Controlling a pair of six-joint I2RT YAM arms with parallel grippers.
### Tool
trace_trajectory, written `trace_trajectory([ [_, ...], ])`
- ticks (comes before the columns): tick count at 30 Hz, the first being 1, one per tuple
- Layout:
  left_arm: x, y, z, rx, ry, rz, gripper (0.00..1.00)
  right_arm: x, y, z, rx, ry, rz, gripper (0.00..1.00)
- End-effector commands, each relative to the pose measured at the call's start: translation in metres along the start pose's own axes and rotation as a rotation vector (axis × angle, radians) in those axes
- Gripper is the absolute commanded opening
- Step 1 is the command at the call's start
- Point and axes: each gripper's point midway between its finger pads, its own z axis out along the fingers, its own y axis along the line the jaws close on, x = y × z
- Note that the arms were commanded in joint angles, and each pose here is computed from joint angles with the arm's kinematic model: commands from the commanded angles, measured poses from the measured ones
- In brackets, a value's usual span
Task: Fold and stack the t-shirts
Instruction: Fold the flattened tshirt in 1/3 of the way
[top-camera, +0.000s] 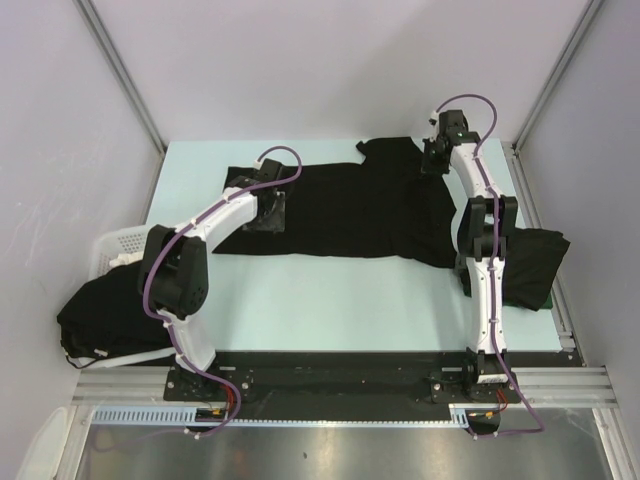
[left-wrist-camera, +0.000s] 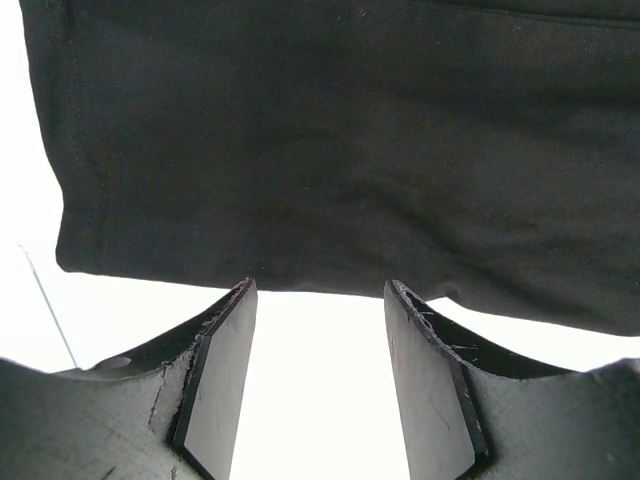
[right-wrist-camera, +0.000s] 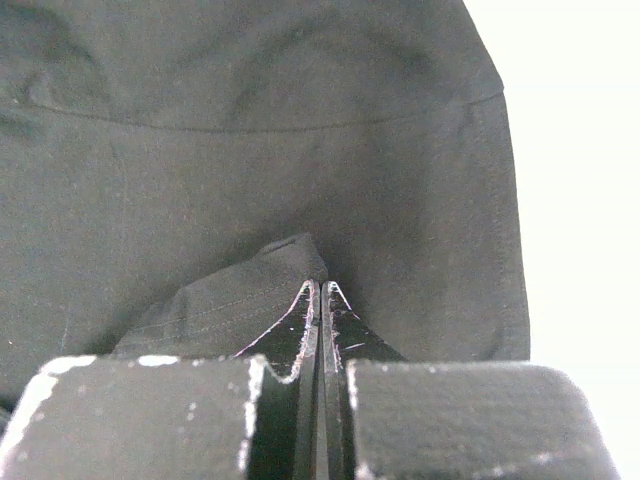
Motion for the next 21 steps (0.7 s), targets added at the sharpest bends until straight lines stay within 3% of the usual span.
trace_trajectory([
  [1,-0.007,-0.001,-0.013,0.022,-0.037,-0.023,0.59,-0.044,0.007,-0.013,-0.034,-0.14,-0.028,0.0],
  [14,-0.006,-0.001,-0.013,0.019,-0.032,-0.018,0.59,-0.038,0.01,0.0,-0.053,-0.132,-0.031,0.01],
  [16,-0.006,-0.001,-0.012,0.02,-0.032,-0.018,0.6,-0.035,0.008,0.002,-0.046,-0.124,-0.032,0.13],
  [21,-0.007,0.0,-0.014,0.02,-0.035,-0.016,0.6,-0.033,0.002,0.004,-0.036,-0.118,-0.034,0.28],
])
